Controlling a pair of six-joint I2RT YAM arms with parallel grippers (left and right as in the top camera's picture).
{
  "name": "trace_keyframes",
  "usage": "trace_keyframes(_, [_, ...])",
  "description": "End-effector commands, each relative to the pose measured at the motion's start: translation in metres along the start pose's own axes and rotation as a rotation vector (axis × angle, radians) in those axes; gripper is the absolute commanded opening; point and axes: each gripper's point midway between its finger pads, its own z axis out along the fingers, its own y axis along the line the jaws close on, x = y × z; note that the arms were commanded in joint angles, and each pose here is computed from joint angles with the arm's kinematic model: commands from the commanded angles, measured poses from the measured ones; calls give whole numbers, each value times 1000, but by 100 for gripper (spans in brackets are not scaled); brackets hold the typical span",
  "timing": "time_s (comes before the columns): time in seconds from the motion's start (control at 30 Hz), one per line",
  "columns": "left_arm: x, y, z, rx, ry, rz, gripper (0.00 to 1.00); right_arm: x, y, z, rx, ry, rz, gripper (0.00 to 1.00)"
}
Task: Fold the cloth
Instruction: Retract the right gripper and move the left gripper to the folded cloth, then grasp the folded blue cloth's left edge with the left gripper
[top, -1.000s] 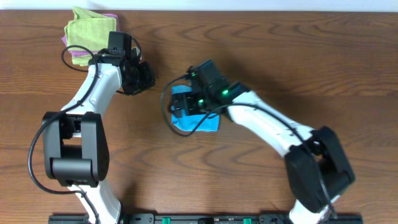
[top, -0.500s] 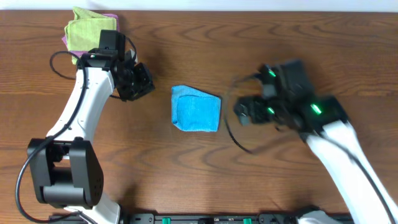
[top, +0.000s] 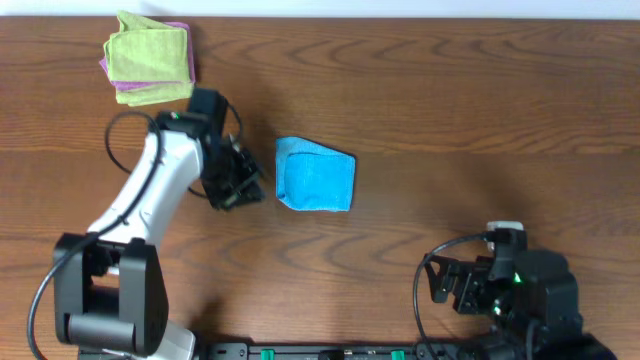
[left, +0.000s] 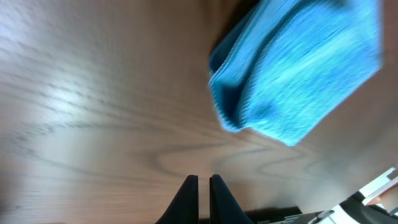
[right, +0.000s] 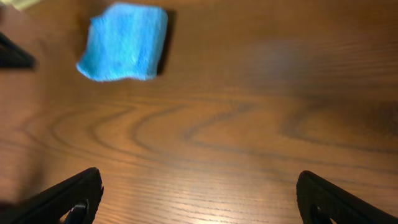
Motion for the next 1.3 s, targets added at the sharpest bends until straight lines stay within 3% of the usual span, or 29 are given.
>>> trace_keyframes(0.0, [20,4,13,45,13,-65,9,-2,-4,-2,15,-30,54,99])
trace_keyframes(0.13, [29,0,29,187,-32,-80,10,-2,-5,-1,18,-28,55,99])
trace_keyframes(0.27, [30,-4,43,315,-65,-61,24,-3,-5,-1,19,-31,54,99])
trace_keyframes(0.3, [29,-3,49,329,-72,-75,41,-3,-5,-1,19,-31,54,99])
trace_keyframes(0.37, [26,-2,58,364,-92,-85,59,-3,-5,-1,19,-31,54,99])
trace_keyframes(0.47, [20,-6,61,397,-135,-62,84,-3,-5,-1,19,-31,54,99])
trace_keyframes(0.57, [13,-5,61,390,-177,-69,97,-3,-5,-1,19,-31,54,99])
trace_keyframes(0.9, [-16,-10,53,391,-339,-52,96,-3,-5,-1,19,-31,55,99])
trace_keyframes(1.27, [-19,-24,88,438,-248,-82,96,-3,-5,-1,18,-31,55,99])
